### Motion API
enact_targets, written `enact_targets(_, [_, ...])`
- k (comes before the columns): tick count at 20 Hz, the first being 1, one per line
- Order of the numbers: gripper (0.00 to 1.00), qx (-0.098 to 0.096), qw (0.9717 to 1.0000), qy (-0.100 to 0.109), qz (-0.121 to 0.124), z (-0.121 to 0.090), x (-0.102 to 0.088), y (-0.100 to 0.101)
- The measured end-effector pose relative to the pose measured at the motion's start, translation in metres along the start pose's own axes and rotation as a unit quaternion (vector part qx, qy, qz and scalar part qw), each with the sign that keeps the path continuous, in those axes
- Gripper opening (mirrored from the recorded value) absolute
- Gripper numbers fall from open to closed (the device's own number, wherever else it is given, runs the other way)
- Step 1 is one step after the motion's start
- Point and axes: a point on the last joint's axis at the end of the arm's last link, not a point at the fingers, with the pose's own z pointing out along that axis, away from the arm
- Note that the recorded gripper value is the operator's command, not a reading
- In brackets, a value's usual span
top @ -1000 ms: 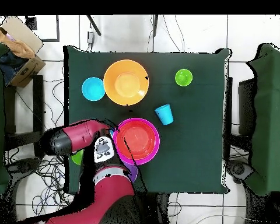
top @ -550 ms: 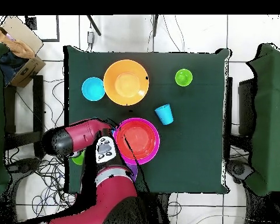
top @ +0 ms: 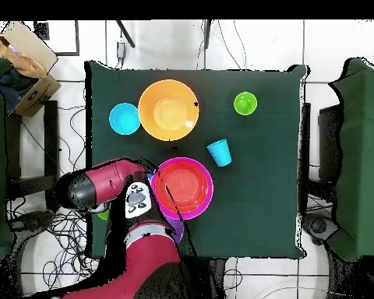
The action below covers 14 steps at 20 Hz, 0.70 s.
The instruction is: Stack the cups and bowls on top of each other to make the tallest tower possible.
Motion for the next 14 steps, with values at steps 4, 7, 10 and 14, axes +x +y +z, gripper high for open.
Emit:
enact_targets(4, [1.0, 0.006, 0.9999, 0.002, -0.008, 0.005, 0.004, 0.0])
enact_targets(7, [1.0, 0.01, 0.9998, 0.007, -0.015, 0.012, 0.009, 0.0])
enact_targets(10, [1.0, 0.017, 0.9995, 0.014, -0.022, 0.022, 0.015, -0.003])
enact_targets(14, [1.0, 0.024, 0.9991, 0.018, -0.029, 0.03, 0.019, -0.007])
